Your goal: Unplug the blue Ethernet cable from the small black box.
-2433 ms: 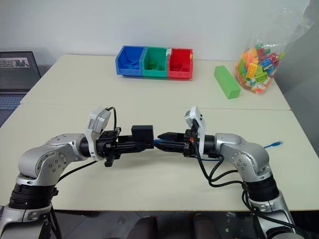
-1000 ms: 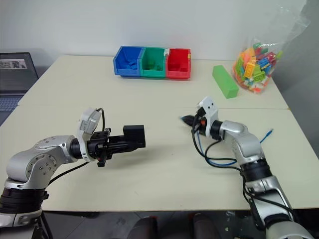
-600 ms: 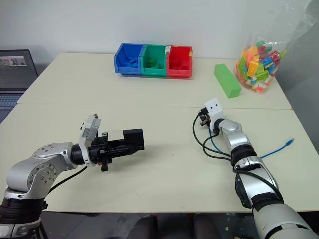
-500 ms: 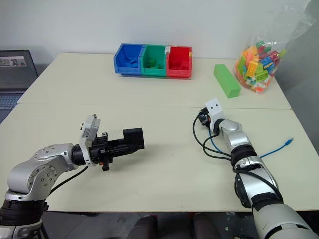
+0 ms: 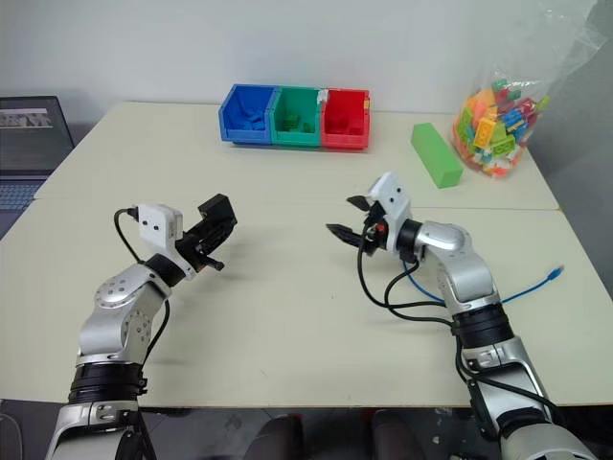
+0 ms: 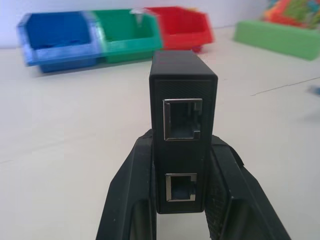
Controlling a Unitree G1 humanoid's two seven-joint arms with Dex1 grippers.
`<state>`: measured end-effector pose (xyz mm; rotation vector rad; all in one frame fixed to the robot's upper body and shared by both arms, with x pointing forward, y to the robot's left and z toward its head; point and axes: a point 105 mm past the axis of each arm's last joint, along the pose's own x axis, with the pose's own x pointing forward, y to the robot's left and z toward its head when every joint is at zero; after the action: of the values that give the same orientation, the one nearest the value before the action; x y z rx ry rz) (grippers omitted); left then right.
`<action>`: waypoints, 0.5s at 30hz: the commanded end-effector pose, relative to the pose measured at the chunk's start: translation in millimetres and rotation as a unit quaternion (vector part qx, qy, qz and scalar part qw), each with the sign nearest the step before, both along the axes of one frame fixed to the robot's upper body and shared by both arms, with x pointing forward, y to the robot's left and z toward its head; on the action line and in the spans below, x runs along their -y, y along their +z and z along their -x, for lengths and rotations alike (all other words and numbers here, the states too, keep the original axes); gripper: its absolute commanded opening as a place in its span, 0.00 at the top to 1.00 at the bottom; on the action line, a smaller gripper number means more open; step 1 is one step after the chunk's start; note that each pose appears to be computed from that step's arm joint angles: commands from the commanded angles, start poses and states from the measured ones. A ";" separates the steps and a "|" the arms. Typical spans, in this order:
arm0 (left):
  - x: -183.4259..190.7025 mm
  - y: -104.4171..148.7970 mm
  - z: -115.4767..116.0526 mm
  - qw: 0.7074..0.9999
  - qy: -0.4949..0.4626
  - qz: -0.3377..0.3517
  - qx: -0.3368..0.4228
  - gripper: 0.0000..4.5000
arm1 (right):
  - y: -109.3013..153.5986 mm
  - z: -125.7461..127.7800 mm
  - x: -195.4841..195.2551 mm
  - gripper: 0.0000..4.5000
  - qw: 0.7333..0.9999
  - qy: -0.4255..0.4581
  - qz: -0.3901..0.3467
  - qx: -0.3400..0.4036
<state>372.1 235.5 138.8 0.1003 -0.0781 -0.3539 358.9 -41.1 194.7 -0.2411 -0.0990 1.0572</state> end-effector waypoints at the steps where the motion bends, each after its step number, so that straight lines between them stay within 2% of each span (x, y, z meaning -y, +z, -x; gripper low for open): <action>1: -17.7 -7.5 -4.4 0.999 0.047 -0.006 0.011 0.82 | 6.8 21.9 -24.9 0.19 0.999 0.043 -0.003 0.006; 4: -24.8 -20.1 -7.0 0.998 0.067 -0.011 0.002 0.82 | 3.7 25.2 -32.3 0.19 0.999 0.049 0.004 0.003; 9: -34.9 -42.0 -8.3 0.995 0.090 0.019 -0.029 0.82 | -4.6 28.3 -36.5 0.19 0.998 0.059 0.035 0.010; 11: -36.3 -44.7 -7.6 0.995 0.089 0.020 -0.033 0.67 | -6.3 28.1 -35.3 0.19 0.997 0.060 0.043 0.012; 15: -36.8 -46.7 -6.3 0.995 0.087 0.028 -0.036 0.46 | -7.8 28.8 -33.7 0.19 0.997 0.060 0.048 0.012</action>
<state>379.9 269.3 94.3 0.0522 -0.0070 -0.1892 336.9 -9.8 173.8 -0.3192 -0.0175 1.1602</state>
